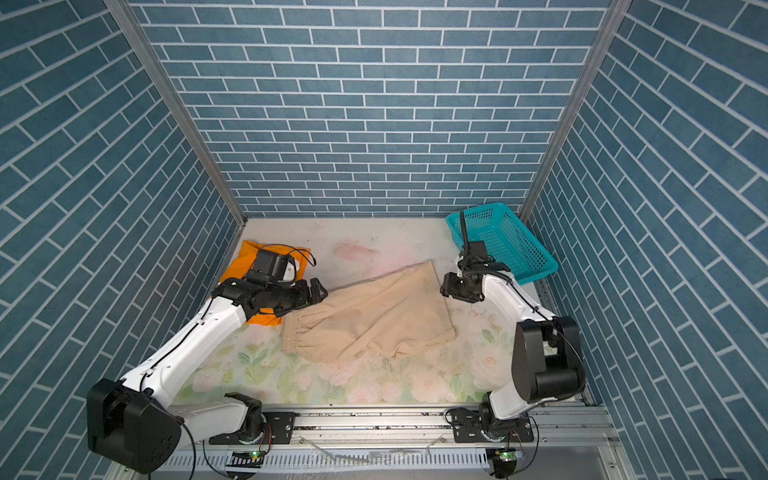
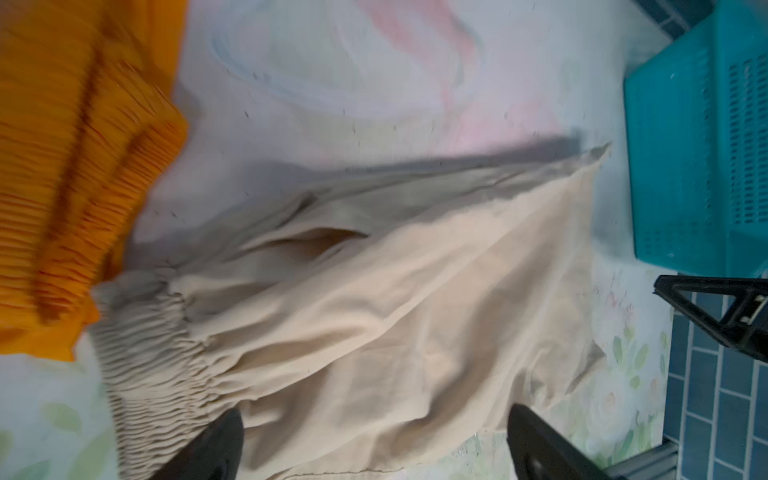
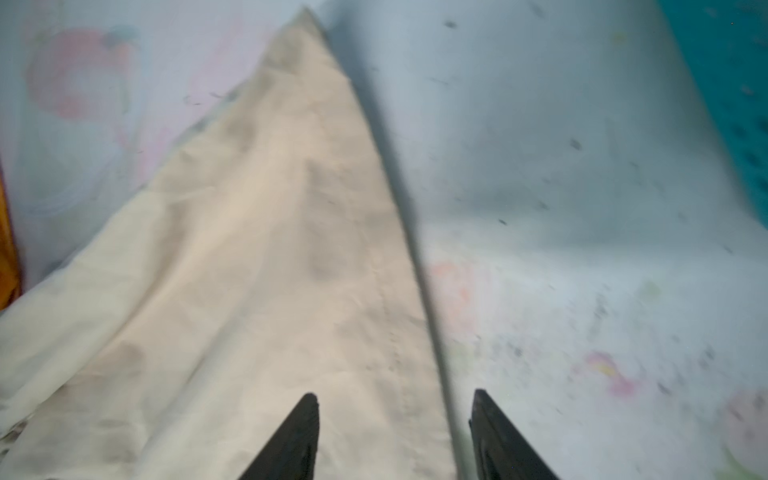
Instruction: Fold and stack the shorts
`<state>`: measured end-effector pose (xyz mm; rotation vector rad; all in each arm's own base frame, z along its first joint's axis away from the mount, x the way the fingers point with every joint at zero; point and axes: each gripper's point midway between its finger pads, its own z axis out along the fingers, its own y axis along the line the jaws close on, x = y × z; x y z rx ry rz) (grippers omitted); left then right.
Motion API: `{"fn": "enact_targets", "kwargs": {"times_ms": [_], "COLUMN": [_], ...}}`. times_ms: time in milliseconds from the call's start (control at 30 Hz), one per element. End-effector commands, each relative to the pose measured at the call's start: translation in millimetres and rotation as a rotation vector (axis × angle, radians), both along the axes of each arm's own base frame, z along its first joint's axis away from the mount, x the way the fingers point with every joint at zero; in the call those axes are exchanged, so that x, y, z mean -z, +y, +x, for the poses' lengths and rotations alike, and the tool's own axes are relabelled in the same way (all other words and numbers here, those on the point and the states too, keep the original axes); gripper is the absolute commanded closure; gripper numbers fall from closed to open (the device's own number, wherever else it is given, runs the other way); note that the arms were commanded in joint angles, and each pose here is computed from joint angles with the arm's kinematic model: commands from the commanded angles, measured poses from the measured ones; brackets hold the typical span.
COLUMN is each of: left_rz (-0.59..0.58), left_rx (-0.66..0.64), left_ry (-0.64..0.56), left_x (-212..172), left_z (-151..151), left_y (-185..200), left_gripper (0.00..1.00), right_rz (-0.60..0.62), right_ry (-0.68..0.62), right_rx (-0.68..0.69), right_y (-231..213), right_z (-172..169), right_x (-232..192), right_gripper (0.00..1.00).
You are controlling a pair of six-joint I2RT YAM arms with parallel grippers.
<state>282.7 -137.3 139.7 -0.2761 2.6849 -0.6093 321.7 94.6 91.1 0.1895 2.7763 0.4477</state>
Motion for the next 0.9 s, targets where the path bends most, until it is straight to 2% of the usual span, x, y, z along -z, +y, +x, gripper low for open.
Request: {"fn": "enact_targets", "kwargs": {"times_ms": [0,167,300,467,700,867], "left_rz": [-0.037,0.052,0.123,0.051,-0.037,-0.034], "left_rx": [-0.029,-0.060,-0.130,-0.203,-0.153,-0.122], "left_ry": [0.032,0.016,0.053,0.105,0.089,0.087], "left_x": [32,60,91,118,116,109], "left_z": [-2,-7,-23,-33,-19,-15], "left_y": [-5,13,39,56,39,36], "left_gripper": [0.00,0.00,0.00,0.00,0.00,0.00], "right_rz": [0.002,0.140,0.242,0.277,0.310,0.254], "right_ry": [0.146,0.113,0.087,0.068,0.044,0.023], "right_rx": [0.118,0.267,0.380,0.432,0.415,0.424], "right_y": [-12,-6,-3,-4,14,12], "right_z": [-52,-77,-91,-96,-87,-86], "right_x": [22,26,34,42,56,68], "right_gripper": [0.38,0.38,0.37,0.37,0.37,0.39]}}
